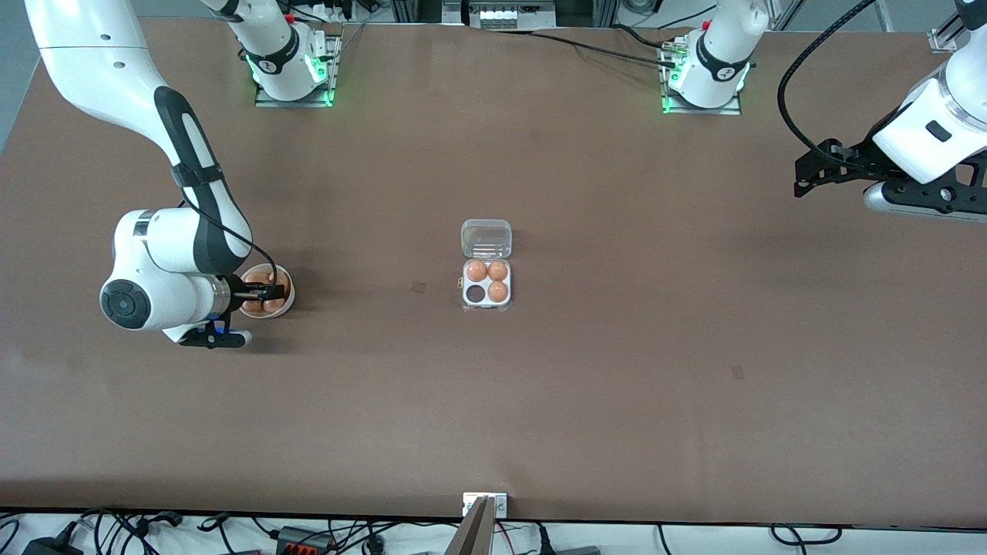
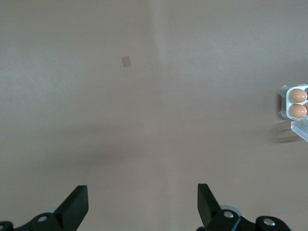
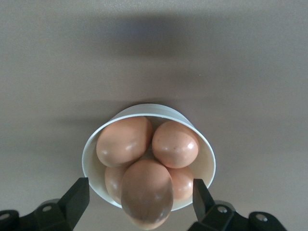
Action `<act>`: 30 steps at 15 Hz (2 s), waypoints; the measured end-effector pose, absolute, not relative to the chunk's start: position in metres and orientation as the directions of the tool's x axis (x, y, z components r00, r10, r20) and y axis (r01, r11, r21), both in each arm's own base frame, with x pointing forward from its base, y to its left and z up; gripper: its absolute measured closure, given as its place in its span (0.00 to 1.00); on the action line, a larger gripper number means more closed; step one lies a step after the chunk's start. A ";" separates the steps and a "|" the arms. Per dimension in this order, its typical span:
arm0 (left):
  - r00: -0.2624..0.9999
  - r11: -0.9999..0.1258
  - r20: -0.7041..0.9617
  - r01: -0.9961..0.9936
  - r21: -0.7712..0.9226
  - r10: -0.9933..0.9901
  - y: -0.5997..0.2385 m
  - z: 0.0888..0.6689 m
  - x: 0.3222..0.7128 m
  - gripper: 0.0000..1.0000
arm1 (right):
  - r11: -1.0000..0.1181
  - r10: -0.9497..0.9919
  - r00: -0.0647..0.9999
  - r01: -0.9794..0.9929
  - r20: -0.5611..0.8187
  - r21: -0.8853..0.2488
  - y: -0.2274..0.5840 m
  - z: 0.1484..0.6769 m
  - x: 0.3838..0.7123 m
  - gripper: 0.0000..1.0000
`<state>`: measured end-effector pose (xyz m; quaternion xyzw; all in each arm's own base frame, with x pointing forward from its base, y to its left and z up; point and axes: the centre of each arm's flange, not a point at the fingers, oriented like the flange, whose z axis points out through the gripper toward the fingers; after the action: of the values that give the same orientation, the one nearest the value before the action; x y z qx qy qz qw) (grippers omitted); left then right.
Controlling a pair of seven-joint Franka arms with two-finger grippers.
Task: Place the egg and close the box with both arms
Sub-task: 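Lift the egg out of the bowl with the right gripper, then carry the egg over the empty slot of the clear egg box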
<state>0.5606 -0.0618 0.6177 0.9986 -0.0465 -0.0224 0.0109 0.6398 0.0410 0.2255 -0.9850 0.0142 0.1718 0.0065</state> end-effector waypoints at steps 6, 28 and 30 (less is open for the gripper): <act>0.995 -0.995 -0.044 -0.092 0.024 -0.093 -0.062 0.618 0.561 0.00 | -0.999 -0.028 0.947 -0.035 -0.321 -0.017 0.042 0.237 0.645 0.53; 0.995 -0.996 -0.043 -0.092 0.023 -0.093 -0.061 0.618 0.561 0.00 | -0.984 0.128 0.992 0.124 -0.022 -0.129 0.457 0.268 0.598 0.53; 0.995 -0.996 -0.043 -0.092 0.023 -0.093 -0.061 0.618 0.561 0.00 | -0.988 0.111 0.993 0.107 -0.035 -0.110 0.474 0.254 0.583 0.53</act>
<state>0.5606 -0.0614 0.6180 0.9986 -0.0462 -0.0222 0.0107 0.5827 0.4744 0.2541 -0.9968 -0.0547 0.0207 0.0540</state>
